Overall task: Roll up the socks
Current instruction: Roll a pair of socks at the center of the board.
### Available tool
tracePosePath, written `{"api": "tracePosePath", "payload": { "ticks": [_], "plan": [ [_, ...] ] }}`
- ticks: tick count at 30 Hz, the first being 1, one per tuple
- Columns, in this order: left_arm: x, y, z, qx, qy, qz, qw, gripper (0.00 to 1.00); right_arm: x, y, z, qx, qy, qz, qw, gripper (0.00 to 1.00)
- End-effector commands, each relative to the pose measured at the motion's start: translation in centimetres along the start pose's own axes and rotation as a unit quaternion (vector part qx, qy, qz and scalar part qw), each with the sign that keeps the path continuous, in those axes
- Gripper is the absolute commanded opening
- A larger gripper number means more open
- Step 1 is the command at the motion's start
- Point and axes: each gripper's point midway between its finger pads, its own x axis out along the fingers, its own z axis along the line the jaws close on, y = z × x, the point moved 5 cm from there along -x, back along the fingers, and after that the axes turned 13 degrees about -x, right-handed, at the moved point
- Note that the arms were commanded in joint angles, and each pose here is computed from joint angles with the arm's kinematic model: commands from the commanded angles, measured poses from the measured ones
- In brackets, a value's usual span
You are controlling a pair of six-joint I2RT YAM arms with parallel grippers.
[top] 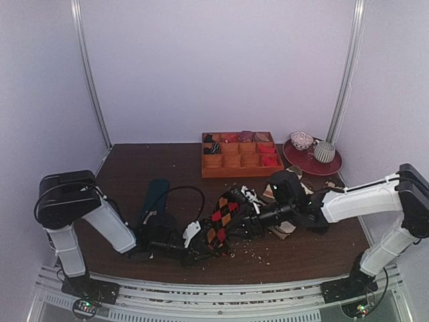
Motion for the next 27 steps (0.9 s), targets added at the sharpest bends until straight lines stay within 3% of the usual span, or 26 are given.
{"api": "tracePosePath", "payload": {
  "ticks": [1,6,14,22,27],
  "plan": [
    [-2.4,10.8,2.3,-0.186,-0.055,0.206,0.959,0.00,0.6,1.2,1.4,-0.185,0.079,0.003,0.980,0.43],
    [-2.6,12.0,2.6,-0.214,-0.057,0.227,0.948,0.00,2.9,4.8,3.7,-0.354,0.106,0.093,0.925,0.44],
    [-2.8,12.1,2.7,-0.212,-0.056,0.228,0.949,0.00,4.5,6.5,2.7,-0.420,0.122,0.146,0.887,0.45],
    [-3.1,12.3,2.9,-0.212,-0.057,0.226,0.949,0.00,6.4,8.0,2.3,-0.425,0.101,0.184,0.880,0.45],
    [-3.2,12.5,3.0,-0.215,-0.059,0.227,0.948,0.00,6.9,8.3,2.6,-0.413,0.096,0.186,0.886,0.39]
  ]
}}
